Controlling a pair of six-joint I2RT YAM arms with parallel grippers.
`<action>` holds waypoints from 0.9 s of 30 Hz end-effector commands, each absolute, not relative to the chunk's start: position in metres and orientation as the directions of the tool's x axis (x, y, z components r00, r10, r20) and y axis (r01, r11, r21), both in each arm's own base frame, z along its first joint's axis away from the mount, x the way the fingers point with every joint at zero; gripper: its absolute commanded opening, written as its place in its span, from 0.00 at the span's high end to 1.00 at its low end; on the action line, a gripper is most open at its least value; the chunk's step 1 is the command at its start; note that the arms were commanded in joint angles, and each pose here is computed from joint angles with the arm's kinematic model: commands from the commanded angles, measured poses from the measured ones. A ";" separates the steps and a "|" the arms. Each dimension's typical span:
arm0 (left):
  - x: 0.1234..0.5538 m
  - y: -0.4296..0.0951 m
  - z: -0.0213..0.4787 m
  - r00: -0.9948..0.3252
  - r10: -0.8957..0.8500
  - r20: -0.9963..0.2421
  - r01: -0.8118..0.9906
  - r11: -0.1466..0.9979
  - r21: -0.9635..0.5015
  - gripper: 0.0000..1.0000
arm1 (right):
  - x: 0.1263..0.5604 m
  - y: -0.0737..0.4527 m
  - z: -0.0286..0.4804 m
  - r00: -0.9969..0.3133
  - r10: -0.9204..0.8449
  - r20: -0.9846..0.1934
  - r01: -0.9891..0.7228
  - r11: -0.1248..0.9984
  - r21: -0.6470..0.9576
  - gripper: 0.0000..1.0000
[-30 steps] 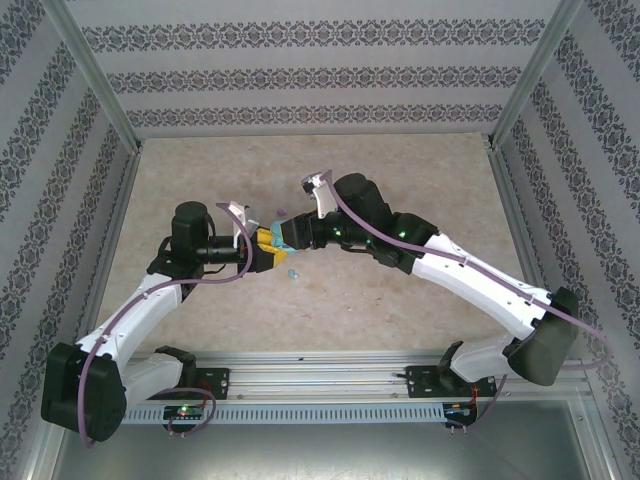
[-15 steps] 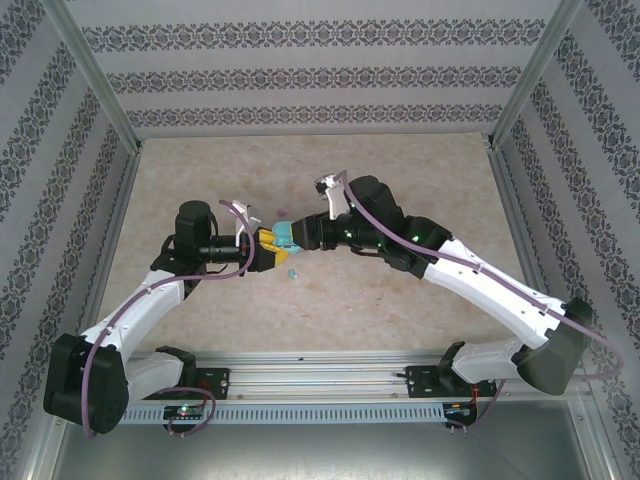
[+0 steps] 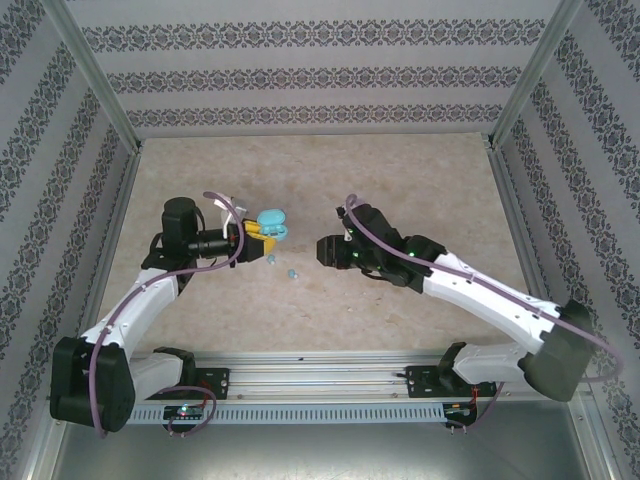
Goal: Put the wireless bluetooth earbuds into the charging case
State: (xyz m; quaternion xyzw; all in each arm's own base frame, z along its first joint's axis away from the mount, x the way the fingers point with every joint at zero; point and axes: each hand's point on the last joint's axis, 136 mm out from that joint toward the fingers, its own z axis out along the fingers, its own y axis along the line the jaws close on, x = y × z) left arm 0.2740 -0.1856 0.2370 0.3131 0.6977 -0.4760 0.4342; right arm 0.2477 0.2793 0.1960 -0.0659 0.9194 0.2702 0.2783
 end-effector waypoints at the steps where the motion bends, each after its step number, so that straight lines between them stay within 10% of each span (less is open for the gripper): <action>1: 0.283 -0.177 0.241 -0.434 -0.001 -0.901 0.837 0.369 -0.404 0.91 | 0.248 0.281 0.164 -0.873 0.008 -0.488 -0.220 0.886 0.408 0.59; 27: 0.332 -0.112 0.253 -0.418 -0.115 -0.901 0.739 0.533 -0.411 0.90 | 0.277 0.362 0.043 -0.943 -0.301 -0.140 -0.321 0.935 0.149 0.70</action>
